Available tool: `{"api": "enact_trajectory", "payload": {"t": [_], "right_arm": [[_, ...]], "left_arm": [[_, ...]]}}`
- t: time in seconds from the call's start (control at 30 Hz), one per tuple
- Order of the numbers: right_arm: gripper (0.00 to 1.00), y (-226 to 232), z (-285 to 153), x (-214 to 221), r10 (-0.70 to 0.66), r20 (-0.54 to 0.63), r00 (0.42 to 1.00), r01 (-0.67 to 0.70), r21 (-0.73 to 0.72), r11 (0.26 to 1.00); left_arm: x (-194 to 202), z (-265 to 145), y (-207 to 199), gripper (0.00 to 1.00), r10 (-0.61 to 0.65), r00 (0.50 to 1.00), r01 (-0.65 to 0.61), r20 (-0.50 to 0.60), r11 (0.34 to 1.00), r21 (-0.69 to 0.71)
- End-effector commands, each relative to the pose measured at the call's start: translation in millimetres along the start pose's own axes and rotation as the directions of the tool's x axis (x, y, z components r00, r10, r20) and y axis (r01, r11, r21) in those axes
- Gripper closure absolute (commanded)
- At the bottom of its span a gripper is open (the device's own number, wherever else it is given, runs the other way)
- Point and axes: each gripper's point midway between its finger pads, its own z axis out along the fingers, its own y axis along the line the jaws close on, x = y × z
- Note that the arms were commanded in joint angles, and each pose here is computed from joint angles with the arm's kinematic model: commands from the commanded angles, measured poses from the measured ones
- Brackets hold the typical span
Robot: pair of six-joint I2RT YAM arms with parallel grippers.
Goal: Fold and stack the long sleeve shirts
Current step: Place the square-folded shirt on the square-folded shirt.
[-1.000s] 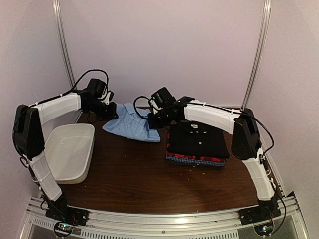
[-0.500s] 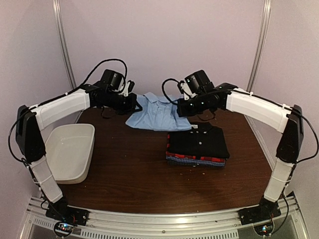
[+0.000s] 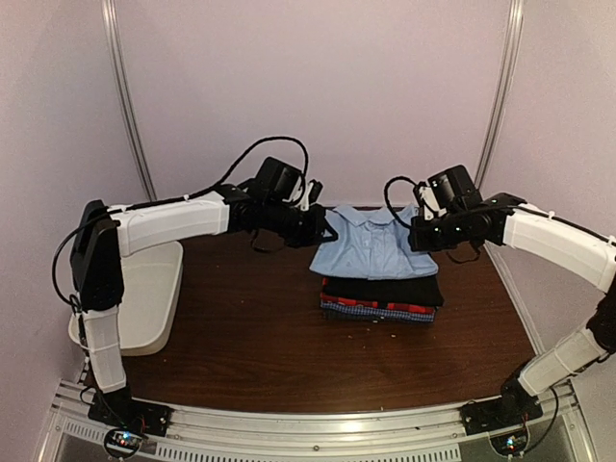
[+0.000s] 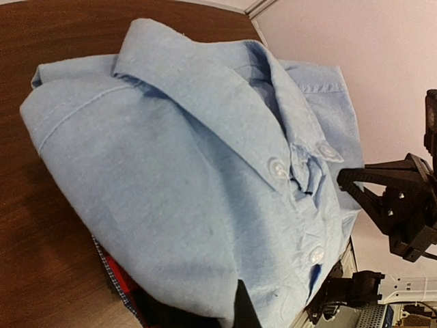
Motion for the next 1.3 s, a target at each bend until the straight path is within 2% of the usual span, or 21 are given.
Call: {"api": "enact_trajectory", "payload": {"t": [0.0,0.37,0.67,0.8,1.0,1.13,1.27], "right_arm": [[1.0,-25.9,-13.2,-1.8,0.049,0.059,0.997,-0.052,0.051,0.997],[1.0,-49.7,-7.0,19.8,0.081,0.027,0.996,-0.083,0.081,0.993],[0.99,-81.3,7.3,52.0,0.103,-0.027,0.994,-0.096,0.194,0.976],[0.89,-89.1,12.1,68.5,0.115,-0.056,0.992,-0.1,0.212,0.972],[0.72,-93.3,10.0,71.2,0.114,-0.059,0.992,-0.097,0.227,0.969],[0.66,-93.6,5.0,69.2,0.108,-0.059,0.992,-0.092,0.23,0.969],[0.64,-90.9,-2.1,66.9,0.1,-0.057,0.993,-0.086,0.216,0.973]], "left_arm": [[-4.3,12.4,-38.5,1.0,0.008,1.0,-0.01,0.017,0.994,0.11],[10.5,31.9,-24.5,1.0,-0.01,1.0,0.012,-0.024,0.996,0.083],[42.5,63.8,16.0,1.0,-0.043,0.994,0.044,-0.103,0.999,0.006],[49.5,68.2,29.1,1.0,-0.054,0.993,0.051,-0.11,0.998,-0.028],[46.5,59.9,36.9,0.83,-0.052,0.995,0.045,-0.081,0.996,-0.083],[45.0,50.2,50.5,0.75,-0.041,0.998,0.033,-0.052,0.988,-0.15],[48.0,47.5,64.5,0.72,-0.05,0.997,0.039,-0.055,0.982,-0.187]]}}
